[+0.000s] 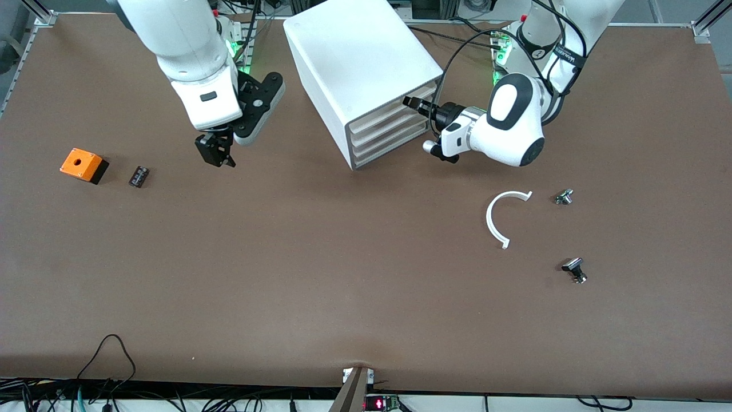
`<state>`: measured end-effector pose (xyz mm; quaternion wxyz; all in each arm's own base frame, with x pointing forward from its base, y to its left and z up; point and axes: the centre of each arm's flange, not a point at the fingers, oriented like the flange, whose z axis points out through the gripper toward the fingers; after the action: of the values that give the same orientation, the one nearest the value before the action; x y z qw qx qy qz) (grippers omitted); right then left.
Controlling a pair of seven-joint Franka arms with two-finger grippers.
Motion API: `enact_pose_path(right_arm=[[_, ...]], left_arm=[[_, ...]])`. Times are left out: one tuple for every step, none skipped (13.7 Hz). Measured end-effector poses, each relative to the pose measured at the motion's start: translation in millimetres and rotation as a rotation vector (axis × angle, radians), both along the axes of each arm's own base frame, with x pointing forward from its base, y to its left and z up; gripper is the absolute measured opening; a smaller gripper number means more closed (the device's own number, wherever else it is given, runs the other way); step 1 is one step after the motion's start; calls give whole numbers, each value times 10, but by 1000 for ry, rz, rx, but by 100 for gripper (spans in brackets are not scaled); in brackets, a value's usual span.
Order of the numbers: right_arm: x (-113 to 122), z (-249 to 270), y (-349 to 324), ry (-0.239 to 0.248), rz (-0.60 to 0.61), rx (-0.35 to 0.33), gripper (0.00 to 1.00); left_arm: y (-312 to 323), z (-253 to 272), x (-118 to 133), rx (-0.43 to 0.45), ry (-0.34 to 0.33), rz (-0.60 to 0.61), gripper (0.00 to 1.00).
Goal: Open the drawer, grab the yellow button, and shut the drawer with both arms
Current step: 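Lower the right gripper into the drawer while the left gripper withdraws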
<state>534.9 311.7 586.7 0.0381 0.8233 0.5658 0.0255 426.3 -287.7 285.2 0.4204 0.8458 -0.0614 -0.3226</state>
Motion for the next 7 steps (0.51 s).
enact_pose_path(right_arm=[[17,-5,7,-6,25,3,100],[48,-20,14,-15,51,9,100],[77,-48,24,-20,70,13,100],[98,-78,34,-21,81,15,100],[109,-101,46,-20,92,16,100],[111,-121,64,-19,104,15,100],[106,-141,89,-15,124,13,100]], left_arm=[[65,-8,44,2,-1,14,27],[141,-11,99,3,-5,30,27],[213,-8,154,4,-10,46,27],[278,-7,205,5,-18,60,27],[332,-11,247,8,-29,74,27],[380,-15,294,13,-45,91,27],[420,-6,340,17,-62,105,27]])
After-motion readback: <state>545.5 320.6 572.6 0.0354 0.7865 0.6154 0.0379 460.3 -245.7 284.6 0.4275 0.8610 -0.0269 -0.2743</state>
